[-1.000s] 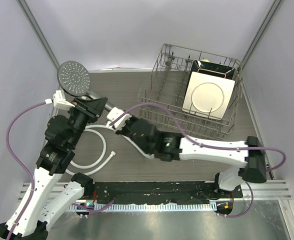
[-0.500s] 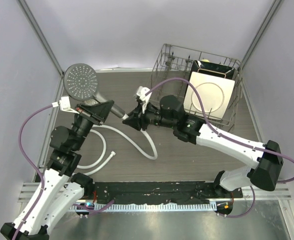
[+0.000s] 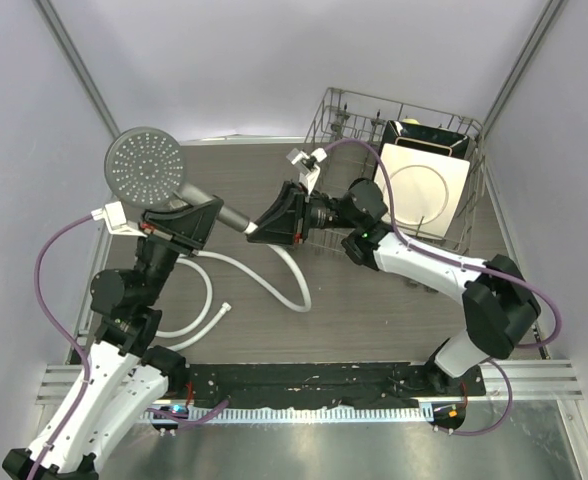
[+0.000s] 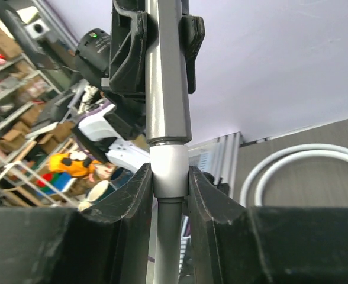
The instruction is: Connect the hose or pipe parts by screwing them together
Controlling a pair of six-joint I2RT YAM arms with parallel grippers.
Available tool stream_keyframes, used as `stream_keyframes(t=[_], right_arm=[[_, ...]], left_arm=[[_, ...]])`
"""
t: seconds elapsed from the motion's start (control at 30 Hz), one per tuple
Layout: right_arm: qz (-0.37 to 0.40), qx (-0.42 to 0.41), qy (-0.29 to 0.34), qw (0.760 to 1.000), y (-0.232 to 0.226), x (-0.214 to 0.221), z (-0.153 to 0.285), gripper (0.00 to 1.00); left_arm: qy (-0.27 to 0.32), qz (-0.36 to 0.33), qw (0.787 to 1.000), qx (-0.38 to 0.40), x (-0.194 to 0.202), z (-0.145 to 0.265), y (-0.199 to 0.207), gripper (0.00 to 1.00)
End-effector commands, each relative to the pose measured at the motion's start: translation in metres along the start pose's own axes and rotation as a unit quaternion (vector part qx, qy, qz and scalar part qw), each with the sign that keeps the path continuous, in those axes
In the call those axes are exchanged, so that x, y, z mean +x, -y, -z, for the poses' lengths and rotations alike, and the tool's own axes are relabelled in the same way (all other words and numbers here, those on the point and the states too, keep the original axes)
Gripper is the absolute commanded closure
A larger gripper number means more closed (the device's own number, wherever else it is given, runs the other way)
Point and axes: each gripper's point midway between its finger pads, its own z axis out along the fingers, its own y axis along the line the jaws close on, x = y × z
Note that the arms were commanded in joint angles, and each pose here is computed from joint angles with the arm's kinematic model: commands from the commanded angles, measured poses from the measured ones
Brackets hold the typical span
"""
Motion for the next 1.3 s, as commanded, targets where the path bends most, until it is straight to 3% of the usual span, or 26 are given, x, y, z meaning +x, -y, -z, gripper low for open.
stream_keyframes(t=[0.0,0.03,0.07,0.13,0.17,0.2,0.3,0.37,0.4,0.43,0.6,0.73,0.9,1.0,1.13,1.27], right_arm=[[-0.004,-0.041,0.089,0.995,-0.023,-0.048,0.003,0.81],[-0.004,-0.028,0.086,0.996,-0.017,-0.046,0.003,0.75],[0.007,-0.010,0.090,0.996,-0.012,-0.048,0.004,0.63],[0.040,0.051,0.071,0.995,0.002,-0.042,0.008,0.52],[0.022,0.115,0.058,0.991,0.023,-0.034,0.014,0.39],[0.082,0.145,0.053,0.985,0.024,-0.040,0.020,0.30],[0.107,0.251,0.029,0.962,0.044,-0.038,0.030,0.20],[0.166,0.266,0.000,0.949,0.034,-0.037,0.020,0.18],[0.175,0.324,-0.016,0.930,0.045,-0.030,0.027,0.18],[0.222,0.339,-0.026,0.914,0.041,-0.037,0.026,0.18],[0.287,0.407,-0.084,0.863,0.029,-0.014,0.011,0.20],[0.353,0.510,-0.100,0.778,0.028,-0.020,0.018,0.20],[0.433,0.570,-0.139,0.684,0.037,-0.003,0.014,0.20],[0.438,0.584,-0.148,0.667,0.043,0.000,0.007,0.21],[0.443,0.568,-0.116,0.684,0.040,-0.007,-0.006,0.51],[0.446,0.560,-0.094,0.692,0.040,-0.011,-0.016,0.48]], left_arm=[[-0.056,0.000,0.997,0.052,0.013,0.006,0.030,1.00],[-0.056,-0.002,0.998,0.017,0.010,0.003,0.021,1.00],[-0.058,-0.018,0.998,-0.001,0.010,0.000,0.013,1.00],[-0.052,-0.029,0.997,-0.045,0.004,-0.004,0.000,1.00],[-0.051,-0.041,0.996,-0.065,0.002,-0.005,-0.007,1.00],[-0.054,-0.045,0.994,-0.089,0.003,-0.007,-0.017,1.00],[-0.061,-0.053,0.988,-0.134,0.001,-0.011,-0.031,1.00],[-0.069,-0.051,0.984,-0.159,0.001,-0.011,-0.037,1.00],[-0.060,-0.054,0.981,-0.178,-0.004,-0.012,-0.043,1.00],[-0.070,-0.054,0.976,-0.200,-0.002,-0.011,-0.049,1.00],[-0.052,-0.063,0.965,-0.249,-0.014,-0.010,-0.061,1.00],[-0.048,-0.060,0.961,-0.267,-0.020,-0.011,-0.062,1.00],[-0.053,-0.040,0.960,-0.271,-0.023,-0.014,-0.055,1.00],[-0.056,-0.024,0.962,-0.267,-0.022,-0.011,-0.049,1.00],[-0.063,-0.003,0.962,-0.265,-0.017,-0.004,-0.045,1.00],[-0.072,0.019,0.960,-0.271,-0.009,0.005,-0.048,1.00]])
